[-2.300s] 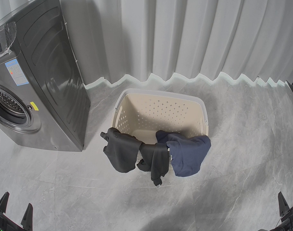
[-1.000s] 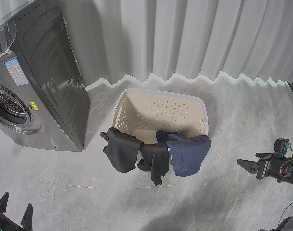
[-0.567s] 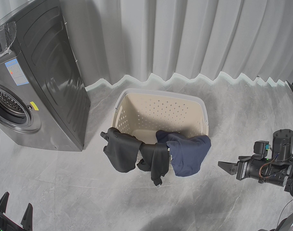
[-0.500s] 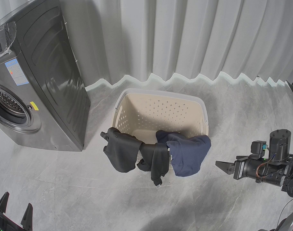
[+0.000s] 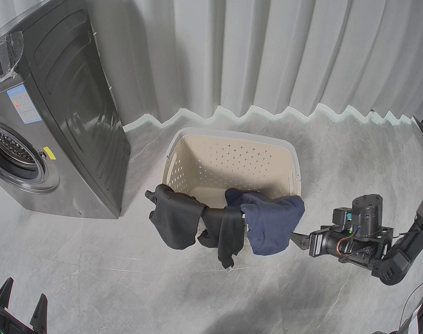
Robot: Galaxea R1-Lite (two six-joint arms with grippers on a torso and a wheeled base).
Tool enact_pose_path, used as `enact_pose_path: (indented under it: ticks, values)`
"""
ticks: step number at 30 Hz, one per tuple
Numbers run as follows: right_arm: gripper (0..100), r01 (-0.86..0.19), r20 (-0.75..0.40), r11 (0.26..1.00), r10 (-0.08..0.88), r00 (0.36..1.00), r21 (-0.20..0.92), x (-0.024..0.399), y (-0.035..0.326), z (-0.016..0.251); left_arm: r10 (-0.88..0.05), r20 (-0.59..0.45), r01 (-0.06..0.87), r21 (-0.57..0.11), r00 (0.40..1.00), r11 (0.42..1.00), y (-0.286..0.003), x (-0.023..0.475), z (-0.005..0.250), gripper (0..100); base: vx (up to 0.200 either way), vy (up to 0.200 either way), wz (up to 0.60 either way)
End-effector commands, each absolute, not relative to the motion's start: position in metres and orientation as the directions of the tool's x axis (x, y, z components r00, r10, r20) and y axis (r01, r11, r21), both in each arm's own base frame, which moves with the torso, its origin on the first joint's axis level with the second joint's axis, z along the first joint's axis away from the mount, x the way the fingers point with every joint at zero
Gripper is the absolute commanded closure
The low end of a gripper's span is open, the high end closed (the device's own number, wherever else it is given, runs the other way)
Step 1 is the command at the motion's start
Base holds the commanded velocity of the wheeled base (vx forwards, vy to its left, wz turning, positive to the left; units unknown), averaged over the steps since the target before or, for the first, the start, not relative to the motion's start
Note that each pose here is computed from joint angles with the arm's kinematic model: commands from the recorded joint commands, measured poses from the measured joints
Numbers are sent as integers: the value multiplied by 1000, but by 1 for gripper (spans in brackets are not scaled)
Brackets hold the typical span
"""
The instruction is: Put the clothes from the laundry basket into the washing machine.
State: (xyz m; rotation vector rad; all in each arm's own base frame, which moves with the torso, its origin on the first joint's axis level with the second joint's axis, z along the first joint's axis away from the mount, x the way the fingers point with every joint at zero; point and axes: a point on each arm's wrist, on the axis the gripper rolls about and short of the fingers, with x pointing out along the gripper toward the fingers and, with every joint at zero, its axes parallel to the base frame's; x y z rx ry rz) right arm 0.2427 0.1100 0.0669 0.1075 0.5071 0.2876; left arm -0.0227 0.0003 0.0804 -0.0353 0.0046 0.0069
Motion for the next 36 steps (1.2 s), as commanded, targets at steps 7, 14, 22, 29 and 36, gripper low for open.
enact_pose_path:
  ticks: [7,14,22,29,36]
  values:
    - [0,-246,-515,957,291,806,156,278,130,29,8,-8,-8,-37,1000,999,0,-23,76,0,0,0,0]
    - [0,-246,-521,957,289,803,153,288,135,20,8,-8,-8,-37,1000,999,0,-23,76,0,0,0,0]
    - [0,-256,-512,956,292,808,141,304,142,10,8,-8,-8,-37,1000,999,0,-23,76,0,0,0,0]
    - [0,-256,-508,956,291,810,140,312,146,6,8,-8,-8,-38,1000,999,0,-23,76,0,0,0,0]
    - [0,-250,-484,957,289,826,145,326,149,4,8,-8,-8,-38,1000,999,0,-23,76,0,0,0,0]
